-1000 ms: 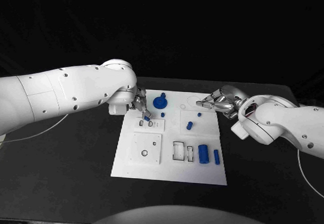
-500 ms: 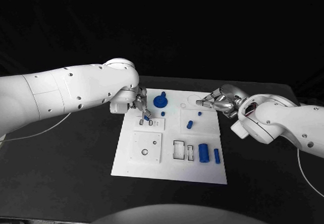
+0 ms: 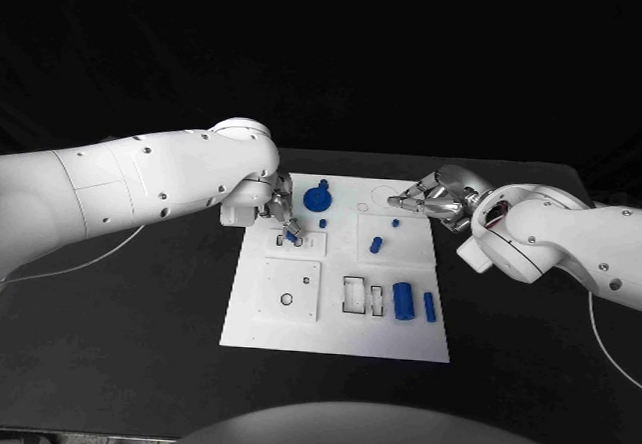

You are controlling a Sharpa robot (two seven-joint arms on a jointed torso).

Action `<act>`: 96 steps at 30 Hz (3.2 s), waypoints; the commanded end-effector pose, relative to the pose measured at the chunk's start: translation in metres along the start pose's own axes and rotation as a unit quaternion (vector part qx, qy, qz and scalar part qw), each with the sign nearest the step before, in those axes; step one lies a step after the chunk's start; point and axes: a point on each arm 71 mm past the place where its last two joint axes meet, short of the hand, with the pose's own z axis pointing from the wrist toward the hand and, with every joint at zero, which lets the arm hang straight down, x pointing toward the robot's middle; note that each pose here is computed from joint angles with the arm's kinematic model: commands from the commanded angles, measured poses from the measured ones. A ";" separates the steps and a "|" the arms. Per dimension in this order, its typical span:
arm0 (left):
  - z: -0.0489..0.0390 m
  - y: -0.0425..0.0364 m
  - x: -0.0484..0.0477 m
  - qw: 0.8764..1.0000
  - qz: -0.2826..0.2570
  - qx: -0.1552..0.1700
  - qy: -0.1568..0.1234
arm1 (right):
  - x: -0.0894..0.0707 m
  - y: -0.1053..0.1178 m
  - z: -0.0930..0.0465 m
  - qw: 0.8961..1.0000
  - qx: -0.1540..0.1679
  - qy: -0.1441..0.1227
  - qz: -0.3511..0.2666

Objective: Assemble the parts on the task board

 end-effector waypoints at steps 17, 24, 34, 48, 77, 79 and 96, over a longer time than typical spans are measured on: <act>0.0030 -0.0012 0.0025 1.000 0.007 -0.013 0.013 | 0.002 0.001 0.000 1.000 -0.003 0.002 -0.005; 0.0033 -0.0029 0.0020 1.000 0.003 -0.012 0.008 | 0.002 0.002 0.000 1.000 -0.003 0.002 -0.005; 0.0036 -0.0044 0.0025 1.000 0.000 -0.010 0.012 | 0.002 0.002 0.000 1.000 -0.004 0.002 -0.005; 0.0058 -0.0044 0.0044 1.000 -0.001 -0.008 0.018 | 0.002 0.002 0.000 1.000 -0.004 0.001 -0.005; 0.0070 -0.0050 0.0058 1.000 -0.007 -0.006 0.019 | 0.004 0.005 0.000 1.000 -0.007 0.004 -0.005; 0.0074 -0.0053 0.0062 1.000 -0.006 -0.006 0.020 | 0.004 0.005 0.000 1.000 -0.007 0.004 -0.005; 0.0081 -0.0050 0.0073 1.000 -0.004 -0.006 0.020 | 0.004 0.004 0.000 1.000 -0.007 0.003 -0.005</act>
